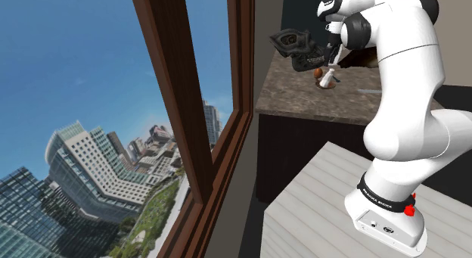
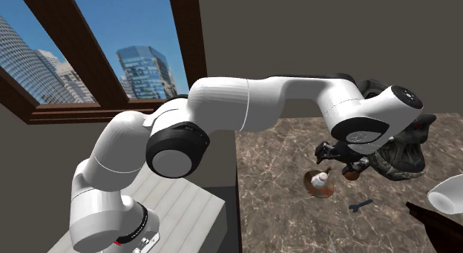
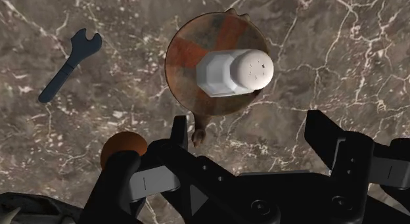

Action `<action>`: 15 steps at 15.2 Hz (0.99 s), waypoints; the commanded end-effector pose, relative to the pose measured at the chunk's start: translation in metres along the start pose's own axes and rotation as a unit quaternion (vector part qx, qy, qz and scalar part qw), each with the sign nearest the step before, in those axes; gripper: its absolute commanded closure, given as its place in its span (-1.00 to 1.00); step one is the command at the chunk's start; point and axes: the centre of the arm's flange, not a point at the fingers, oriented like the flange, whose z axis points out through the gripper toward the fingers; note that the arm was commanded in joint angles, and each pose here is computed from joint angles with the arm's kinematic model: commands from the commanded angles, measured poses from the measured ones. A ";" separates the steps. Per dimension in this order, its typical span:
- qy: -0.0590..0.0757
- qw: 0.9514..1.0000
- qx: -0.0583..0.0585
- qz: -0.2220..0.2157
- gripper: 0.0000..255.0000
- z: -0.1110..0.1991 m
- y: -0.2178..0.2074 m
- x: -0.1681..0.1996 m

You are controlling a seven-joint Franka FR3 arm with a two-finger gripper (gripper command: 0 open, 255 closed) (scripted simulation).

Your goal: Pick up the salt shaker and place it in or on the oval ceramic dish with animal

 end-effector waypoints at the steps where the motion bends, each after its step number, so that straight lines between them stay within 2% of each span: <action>1: 0.000 1.000 0.000 0.000 -1.00 0.000 0.000 0.000; 3: 0.000 1.000 0.000 0.000 -1.00 0.000 0.000 0.000; 7: 0.000 1.000 0.000 0.000 -1.00 -0.050 0.000 0.000; 15: 0.000 1.000 0.000 0.000 -1.00 -0.050 0.000 0.000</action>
